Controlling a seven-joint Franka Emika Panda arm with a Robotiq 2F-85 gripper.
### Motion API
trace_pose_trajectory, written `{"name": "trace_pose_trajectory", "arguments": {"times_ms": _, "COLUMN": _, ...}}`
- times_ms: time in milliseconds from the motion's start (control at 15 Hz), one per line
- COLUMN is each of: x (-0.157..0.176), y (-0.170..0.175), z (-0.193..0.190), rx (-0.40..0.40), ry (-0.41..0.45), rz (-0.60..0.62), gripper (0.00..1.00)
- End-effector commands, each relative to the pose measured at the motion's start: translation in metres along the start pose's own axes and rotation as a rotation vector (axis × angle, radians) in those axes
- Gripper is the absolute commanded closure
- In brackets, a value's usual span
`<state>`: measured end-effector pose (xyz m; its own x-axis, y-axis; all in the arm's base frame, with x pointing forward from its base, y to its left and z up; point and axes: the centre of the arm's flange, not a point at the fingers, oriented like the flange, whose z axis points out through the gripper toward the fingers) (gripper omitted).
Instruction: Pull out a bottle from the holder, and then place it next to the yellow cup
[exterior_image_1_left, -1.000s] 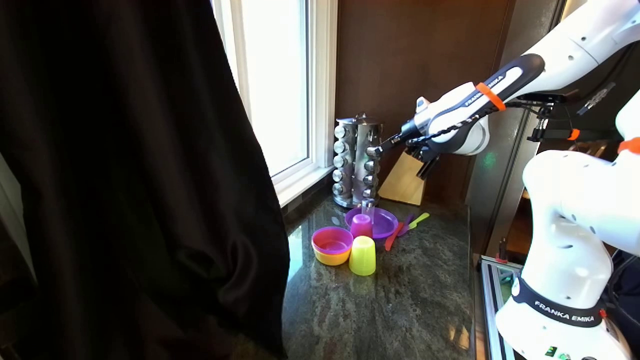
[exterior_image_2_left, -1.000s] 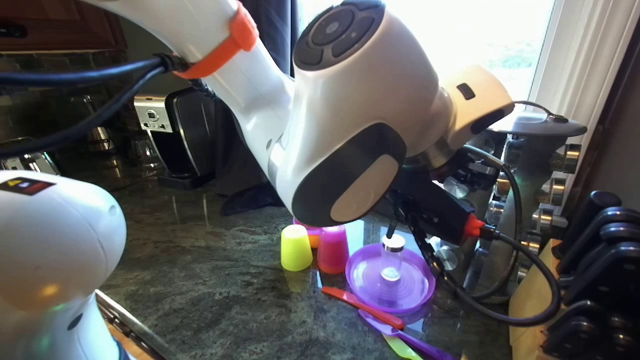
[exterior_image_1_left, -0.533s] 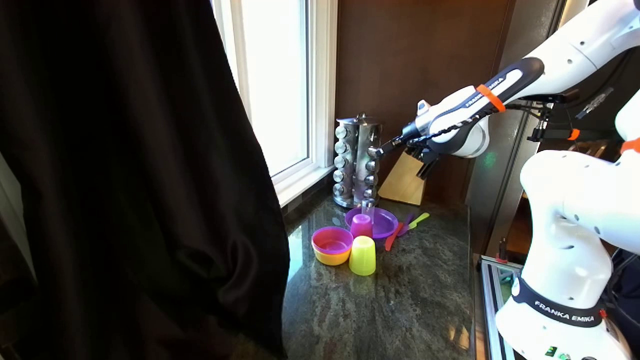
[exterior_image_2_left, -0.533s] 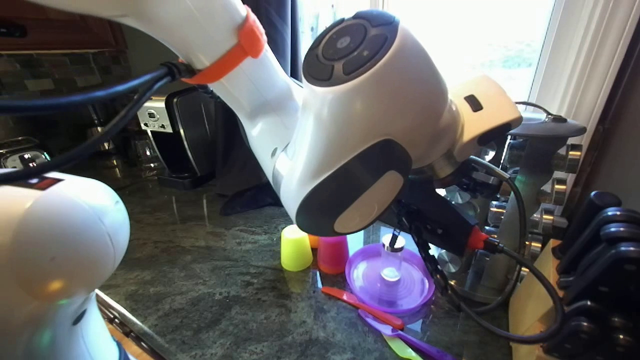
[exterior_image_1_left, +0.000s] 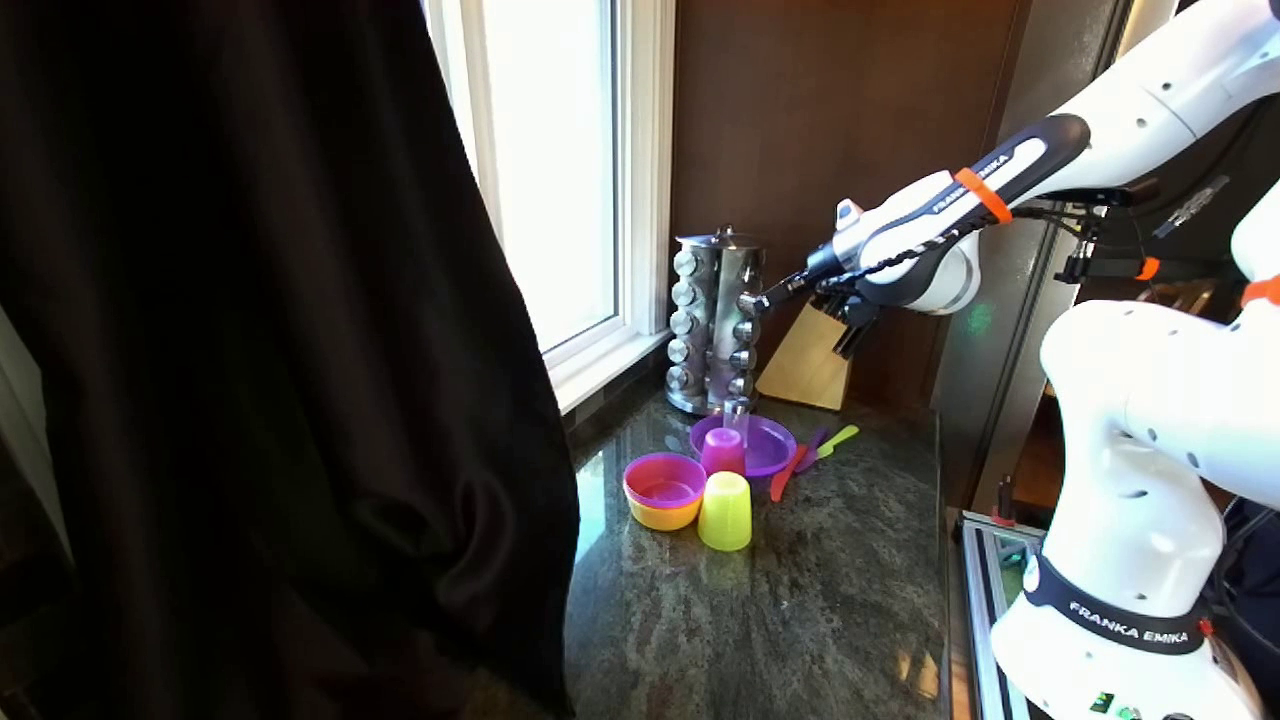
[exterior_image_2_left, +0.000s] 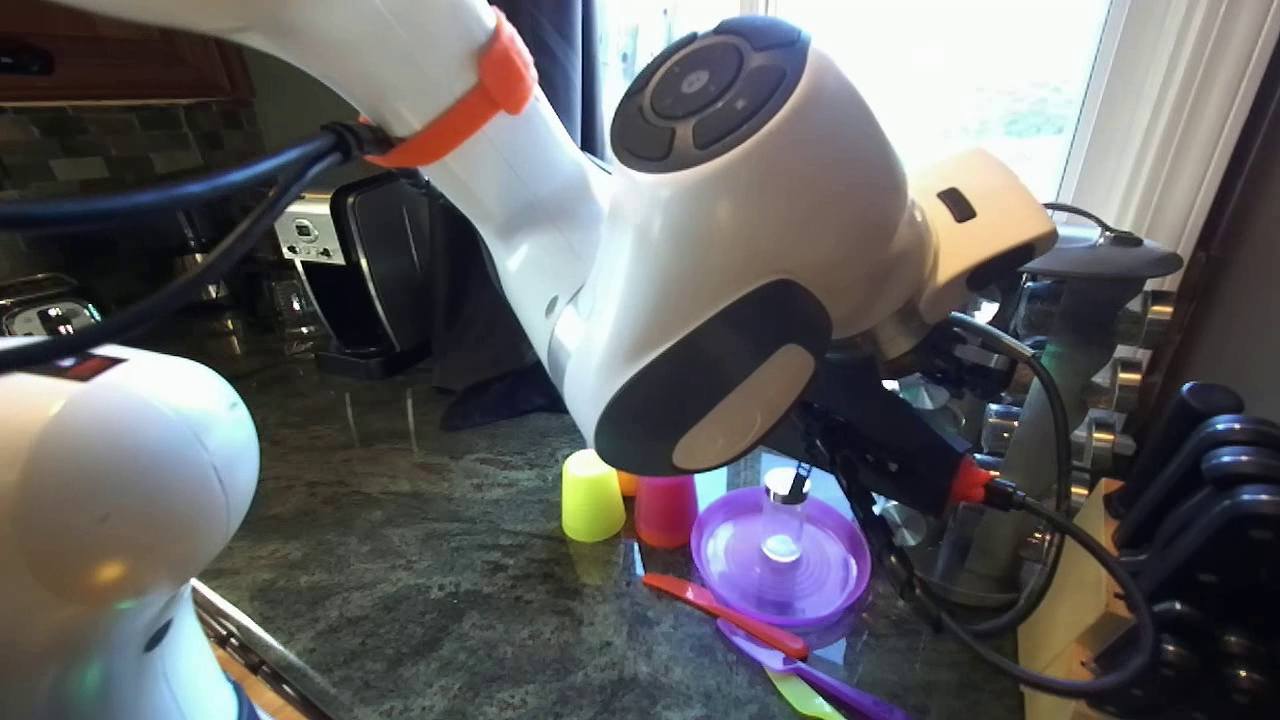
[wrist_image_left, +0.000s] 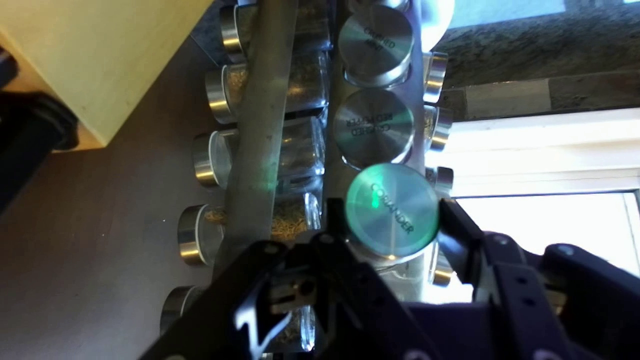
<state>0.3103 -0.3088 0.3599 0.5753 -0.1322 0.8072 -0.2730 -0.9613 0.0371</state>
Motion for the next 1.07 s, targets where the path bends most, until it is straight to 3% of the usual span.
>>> {"name": "trace_pose_trajectory", "arguments": {"times_ms": 0, "x": 0.003, "y": 0.028, "z": -0.008, "rx": -0.056, "ry": 0.041, "rz": -0.067, "gripper": 0.76}}
{"name": "trace_pose_trajectory", "arguments": {"times_ms": 600, "x": -0.007, "y": 0.031, "z": -0.007, "rx": -0.056, "ry": 0.013, "rz": -0.275, "gripper": 0.76}}
{"name": "trace_pose_trajectory", "arguments": {"times_ms": 800, "x": -0.001, "y": 0.033, "z": -0.001, "rx": -0.067, "ry": 0.07, "rz": -0.324, "gripper": 0.76}}
{"name": "trace_pose_trajectory", "arguments": {"times_ms": 867, "x": -0.002, "y": 0.014, "z": -0.003, "rx": -0.02, "ry": 0.016, "rz": -0.302, "gripper": 0.51}}
{"name": "trace_pose_trajectory", "arguments": {"times_ms": 1000, "x": -0.003, "y": 0.015, "z": -0.003, "rx": -0.025, "ry": 0.026, "rz": -0.314, "gripper": 0.51}}
